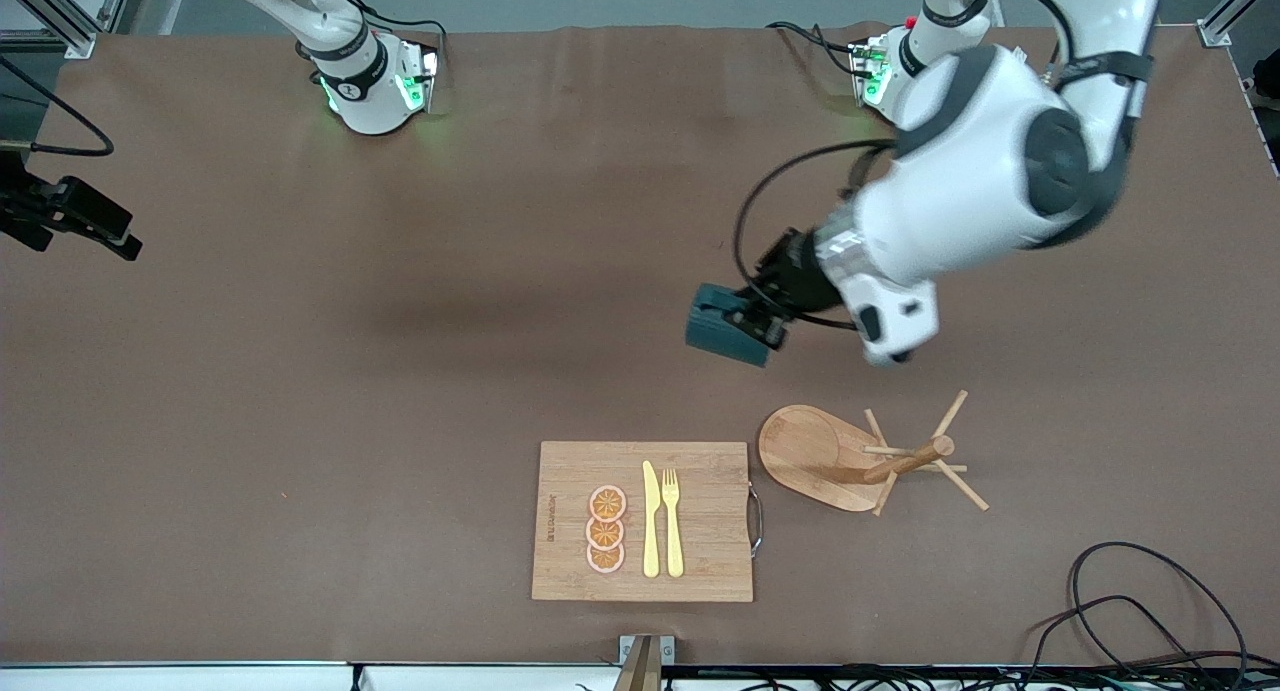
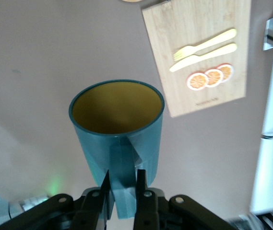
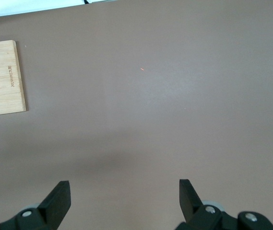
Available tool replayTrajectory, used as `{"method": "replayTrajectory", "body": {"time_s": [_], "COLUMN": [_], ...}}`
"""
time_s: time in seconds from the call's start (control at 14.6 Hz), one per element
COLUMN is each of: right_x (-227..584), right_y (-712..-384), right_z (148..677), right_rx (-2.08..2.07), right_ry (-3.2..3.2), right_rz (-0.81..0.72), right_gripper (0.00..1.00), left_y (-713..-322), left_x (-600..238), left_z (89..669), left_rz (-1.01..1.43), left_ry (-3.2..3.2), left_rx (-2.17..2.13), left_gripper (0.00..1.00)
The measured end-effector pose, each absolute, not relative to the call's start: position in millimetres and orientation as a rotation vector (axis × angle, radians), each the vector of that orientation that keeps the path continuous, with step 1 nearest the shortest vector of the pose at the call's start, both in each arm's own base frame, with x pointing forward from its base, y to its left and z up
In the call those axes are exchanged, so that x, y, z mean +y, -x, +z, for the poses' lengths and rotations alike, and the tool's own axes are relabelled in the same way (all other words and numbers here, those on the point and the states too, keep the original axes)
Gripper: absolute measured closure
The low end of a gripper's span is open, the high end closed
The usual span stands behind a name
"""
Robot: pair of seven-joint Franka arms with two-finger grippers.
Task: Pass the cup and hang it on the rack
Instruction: 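Carry the mug to the wooden rack and hook the handle on a peg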
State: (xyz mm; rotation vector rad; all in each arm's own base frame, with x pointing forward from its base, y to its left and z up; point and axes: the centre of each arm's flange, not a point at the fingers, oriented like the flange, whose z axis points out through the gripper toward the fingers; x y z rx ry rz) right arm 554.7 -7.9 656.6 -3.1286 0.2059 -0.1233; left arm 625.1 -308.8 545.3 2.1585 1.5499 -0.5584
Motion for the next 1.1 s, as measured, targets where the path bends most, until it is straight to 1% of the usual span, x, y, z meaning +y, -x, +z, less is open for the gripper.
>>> {"method": "replayTrajectory", "body": {"time_s": [0.27, 0.48, 0.82, 1.1], "right_x": [-10.1, -12.7, -14.0, -12.4], "right_y": [-554.7, -554.6, -554.4, -554.7], "right_z": [656.9, 657.5, 661.6, 660.9], "right_rx": [0.215, 0.228, 0.229, 0.098], "right_ry": [3.128, 3.127, 3.126, 3.136], "right_rz": [-0.124, -0.126, -0.139, -0.137], "right_gripper": [0.0, 0.0, 0.0, 0.0], "left_y": [-659.0, -678.0, -698.7, -707.1], "left_x": [-239.9, -203.4, -171.1, -169.1], "left_z": [542.1, 519.7, 478.6, 462.6], "left_rz": [-0.721, -0.758, -0.817, -0.808], "left_ry": [-1.921, -1.845, -1.763, -1.722], "left_rx": [1.526, 1.557, 1.589, 1.608], "left_gripper": [0.79, 0.79, 0.79, 0.79]}}
